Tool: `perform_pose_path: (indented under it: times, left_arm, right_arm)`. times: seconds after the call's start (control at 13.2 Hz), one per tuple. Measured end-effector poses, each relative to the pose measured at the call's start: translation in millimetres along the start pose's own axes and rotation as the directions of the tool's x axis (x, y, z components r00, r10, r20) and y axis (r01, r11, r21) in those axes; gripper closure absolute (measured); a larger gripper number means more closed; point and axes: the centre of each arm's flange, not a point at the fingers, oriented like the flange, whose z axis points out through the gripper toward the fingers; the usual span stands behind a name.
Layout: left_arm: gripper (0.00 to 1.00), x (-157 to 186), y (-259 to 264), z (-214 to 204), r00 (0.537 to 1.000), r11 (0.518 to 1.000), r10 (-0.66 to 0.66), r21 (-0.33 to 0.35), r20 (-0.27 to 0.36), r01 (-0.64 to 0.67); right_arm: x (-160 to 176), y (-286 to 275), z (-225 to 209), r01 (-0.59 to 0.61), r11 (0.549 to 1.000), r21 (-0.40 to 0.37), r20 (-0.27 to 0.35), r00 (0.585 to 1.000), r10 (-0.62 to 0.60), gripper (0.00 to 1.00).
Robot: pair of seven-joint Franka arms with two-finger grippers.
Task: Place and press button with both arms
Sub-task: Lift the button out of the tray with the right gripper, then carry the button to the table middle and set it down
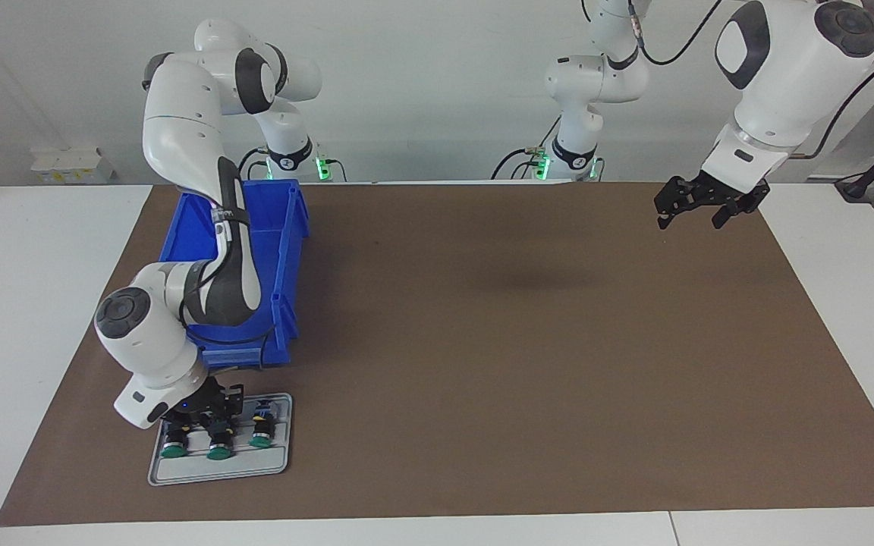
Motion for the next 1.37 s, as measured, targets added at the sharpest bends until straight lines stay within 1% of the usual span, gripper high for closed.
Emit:
perform_pose_path:
  times: [0.15,0.38,0.46,0.68,0.83,0.91,0.99,1.06,1.14,1.29,1.37]
  left_arm:
    - [0.0,0,0,0,1.0,1.0,0.0,0.0,0.0,0.0]
    - [0.0,0,0,0,1.0,1.0,0.0,0.0,0.0,0.0]
    - [0.0,0,0,0,1.0,1.0,0.0,0.0,0.0,0.0]
    - [0.0,0,0,0,1.0,1.0,0.0,0.0,0.0,0.0]
    - [0.0,0,0,0,1.0,1.0,0.0,0.0,0.0,0.0]
    - [0.0,0,0,0,1.0,1.0,0.0,0.0,0.0,0.0]
    - [0.0,0,0,0,1.0,1.0,0.0,0.0,0.0,0.0]
    - [0.0,0,0,0,1.0,1.0,0.0,0.0,0.0,0.0]
    - [0.0,0,0,0,1.0,1.0,0.0,0.0,0.0,0.0]
    - [0.0,0,0,0,1.0,1.0,0.0,0.0,0.0,0.0]
    - [0.0,0,0,0,1.0,1.0,0.0,0.0,0.0,0.0]
  right_arm:
    - [5,-3,-20,-0.037,0.999,-0.002,-0.032,0.999,0.037,0.59]
    - [10,-15,-72,-0.126,0.992,0.001,-0.085,0.988,0.125,0.59]
    - [9,-24,-89,-0.161,0.987,0.007,-0.093,0.983,0.161,0.59]
    - [8,-76,-123,-0.32,0.947,0.036,-0.073,0.944,0.321,0.59]
    - [9,-124,-134,-0.42,0.906,0.046,-0.053,0.905,0.422,0.59]
    - [10,-146,-137,-0.464,0.885,0.039,-0.048,0.884,0.466,0.59]
    - [9,-169,-138,-0.513,0.858,0.026,-0.049,0.856,0.514,0.59]
    - [9,-191,-137,-0.57,0.821,0.016,-0.053,0.82,0.57,0.59]
    - [8,-212,-137,-0.634,0.773,0.013,-0.052,0.771,0.634,0.59]
    - [3,-260,-137,-0.755,0.656,0.019,-0.041,0.655,0.755,0.59]
    - [-1,-284,-139,-0.81,0.585,0.023,-0.036,0.585,0.811,0.59]
